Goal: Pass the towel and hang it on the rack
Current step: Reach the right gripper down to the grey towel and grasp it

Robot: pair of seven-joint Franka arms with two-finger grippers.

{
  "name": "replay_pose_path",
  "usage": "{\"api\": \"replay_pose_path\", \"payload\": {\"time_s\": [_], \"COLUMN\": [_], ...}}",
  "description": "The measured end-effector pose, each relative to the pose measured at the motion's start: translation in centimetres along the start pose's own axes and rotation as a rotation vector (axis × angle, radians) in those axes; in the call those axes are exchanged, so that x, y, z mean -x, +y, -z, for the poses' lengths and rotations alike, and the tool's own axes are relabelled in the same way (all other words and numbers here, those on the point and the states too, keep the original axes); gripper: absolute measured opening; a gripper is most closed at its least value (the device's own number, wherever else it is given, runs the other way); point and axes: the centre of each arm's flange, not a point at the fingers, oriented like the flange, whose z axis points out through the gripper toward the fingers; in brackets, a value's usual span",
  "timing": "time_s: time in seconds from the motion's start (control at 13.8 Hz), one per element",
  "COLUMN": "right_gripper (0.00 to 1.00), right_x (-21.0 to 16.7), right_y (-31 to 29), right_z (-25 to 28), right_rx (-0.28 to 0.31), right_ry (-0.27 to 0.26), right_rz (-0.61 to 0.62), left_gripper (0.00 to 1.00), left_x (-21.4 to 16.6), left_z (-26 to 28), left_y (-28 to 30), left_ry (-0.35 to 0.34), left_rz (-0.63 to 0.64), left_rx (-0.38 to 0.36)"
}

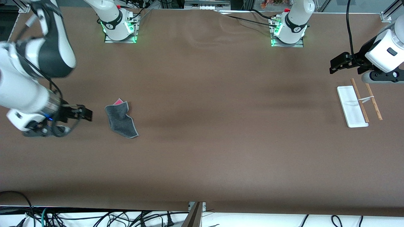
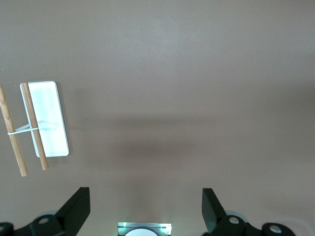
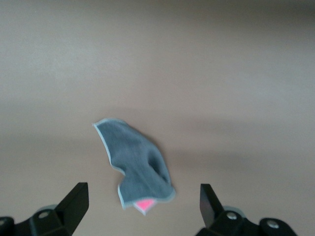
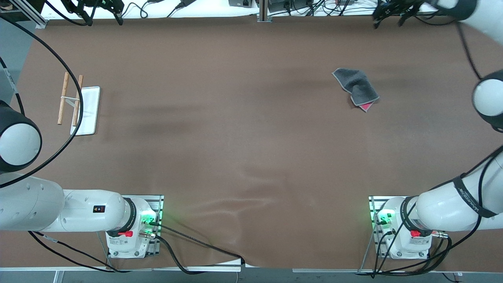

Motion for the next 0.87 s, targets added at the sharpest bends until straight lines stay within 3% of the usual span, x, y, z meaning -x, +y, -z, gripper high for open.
{"api": "replay_pose_path", "payload": {"time_s": [0.43,0.87], "right_gripper": [1.00,1.00], "right_x": [-3.1,-1.6], "right_y": [-6.3,-12.0], "right_z": [-10.9,-19.5], "right_rx": [-0.018,-0.016], "right_ry": [0.070,-0.028], "right_rz": [0.086,0.167], "left_gripper": [1.00,1.00], "left_x": [0.0,0.0], "left_z": [-0.1,-0.2], "left_y": [-0.1,-0.2], "left_ry": [-0.002,-0.006], "left_rz": [0.002,0.003], "left_rx": [0.000,0.000]}}
